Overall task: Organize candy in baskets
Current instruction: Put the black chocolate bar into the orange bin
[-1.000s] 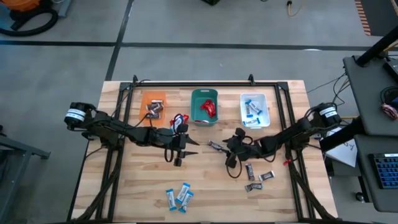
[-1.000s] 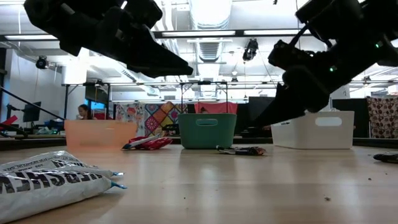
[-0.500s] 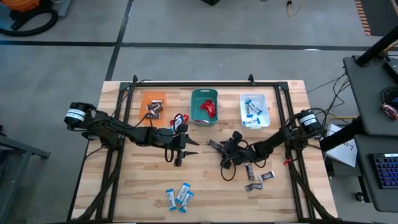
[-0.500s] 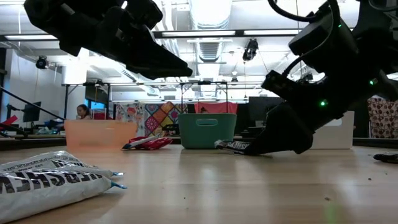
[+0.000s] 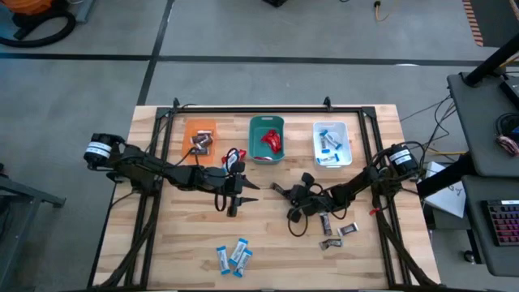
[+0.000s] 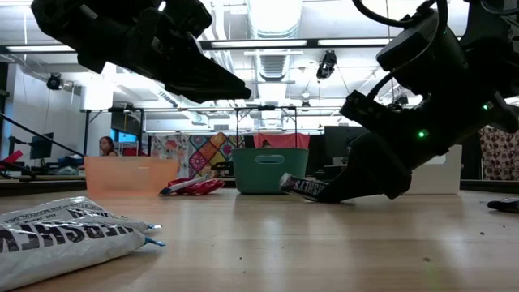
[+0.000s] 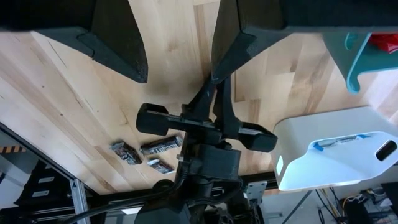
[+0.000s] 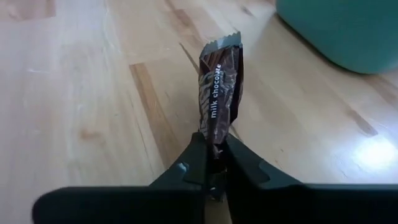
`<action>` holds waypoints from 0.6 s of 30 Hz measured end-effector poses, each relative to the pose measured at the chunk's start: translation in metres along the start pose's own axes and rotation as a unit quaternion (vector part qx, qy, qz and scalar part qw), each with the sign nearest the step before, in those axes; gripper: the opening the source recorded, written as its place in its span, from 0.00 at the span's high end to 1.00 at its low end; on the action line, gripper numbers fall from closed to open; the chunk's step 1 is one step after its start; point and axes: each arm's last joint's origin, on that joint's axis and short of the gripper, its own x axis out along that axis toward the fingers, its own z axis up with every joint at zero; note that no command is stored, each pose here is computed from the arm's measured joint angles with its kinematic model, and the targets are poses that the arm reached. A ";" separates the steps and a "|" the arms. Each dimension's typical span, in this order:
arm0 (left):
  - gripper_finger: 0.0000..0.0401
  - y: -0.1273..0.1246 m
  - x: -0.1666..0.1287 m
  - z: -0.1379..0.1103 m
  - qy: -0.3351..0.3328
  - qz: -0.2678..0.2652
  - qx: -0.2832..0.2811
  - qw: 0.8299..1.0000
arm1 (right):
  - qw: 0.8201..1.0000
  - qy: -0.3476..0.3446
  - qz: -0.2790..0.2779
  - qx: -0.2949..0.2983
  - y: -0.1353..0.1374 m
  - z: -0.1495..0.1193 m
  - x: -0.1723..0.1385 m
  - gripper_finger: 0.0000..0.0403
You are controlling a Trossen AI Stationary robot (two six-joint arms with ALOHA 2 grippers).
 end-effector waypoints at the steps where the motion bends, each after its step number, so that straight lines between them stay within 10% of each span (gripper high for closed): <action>1: 0.60 0.000 0.000 0.000 0.000 0.000 0.001 1.000 | 1.000 -0.002 0.001 -0.002 0.000 0.000 0.000 0.95; 18: 0.60 0.001 -0.002 -0.004 -0.011 0.018 -0.027 0.999 | 0.986 -0.140 0.033 -0.089 0.021 0.069 -0.039 0.93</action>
